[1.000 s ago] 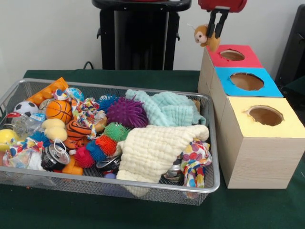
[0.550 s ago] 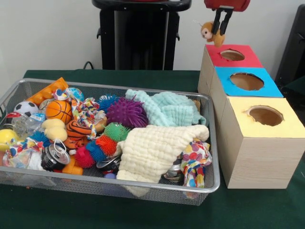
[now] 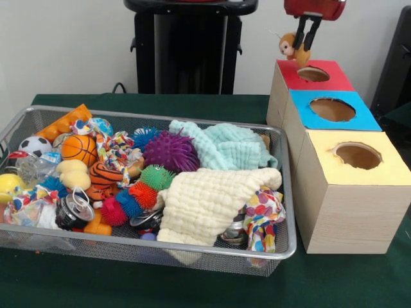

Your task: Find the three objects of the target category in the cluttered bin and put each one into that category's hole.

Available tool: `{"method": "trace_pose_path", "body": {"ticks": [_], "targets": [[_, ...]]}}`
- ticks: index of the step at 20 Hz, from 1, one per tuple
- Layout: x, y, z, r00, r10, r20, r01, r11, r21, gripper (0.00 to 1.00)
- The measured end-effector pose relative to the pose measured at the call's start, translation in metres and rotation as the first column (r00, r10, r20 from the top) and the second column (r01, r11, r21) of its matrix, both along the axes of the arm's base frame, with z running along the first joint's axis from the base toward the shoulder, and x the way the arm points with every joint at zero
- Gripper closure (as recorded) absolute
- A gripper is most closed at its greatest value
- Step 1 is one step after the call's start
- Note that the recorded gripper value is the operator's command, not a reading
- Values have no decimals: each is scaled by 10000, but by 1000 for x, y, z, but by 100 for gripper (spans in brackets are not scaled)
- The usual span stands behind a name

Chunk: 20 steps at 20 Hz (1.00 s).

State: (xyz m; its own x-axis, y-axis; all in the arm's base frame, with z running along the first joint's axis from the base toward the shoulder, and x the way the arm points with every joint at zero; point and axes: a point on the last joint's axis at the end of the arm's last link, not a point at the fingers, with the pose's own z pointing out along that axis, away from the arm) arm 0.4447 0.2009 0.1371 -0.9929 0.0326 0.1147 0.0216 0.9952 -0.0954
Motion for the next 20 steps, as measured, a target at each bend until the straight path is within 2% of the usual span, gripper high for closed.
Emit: {"method": "trace_pose_path", "body": {"ticks": [4, 10, 20], "targets": [[-4, 12, -8, 9999, -91, 131, 92, 10000, -39, 100], [-8, 20, -15, 9997, -235, -9, 235, 9997, -48, 100], [-4, 31, -21, 9985, -538, 64, 538, 9986, -10, 100]]}}
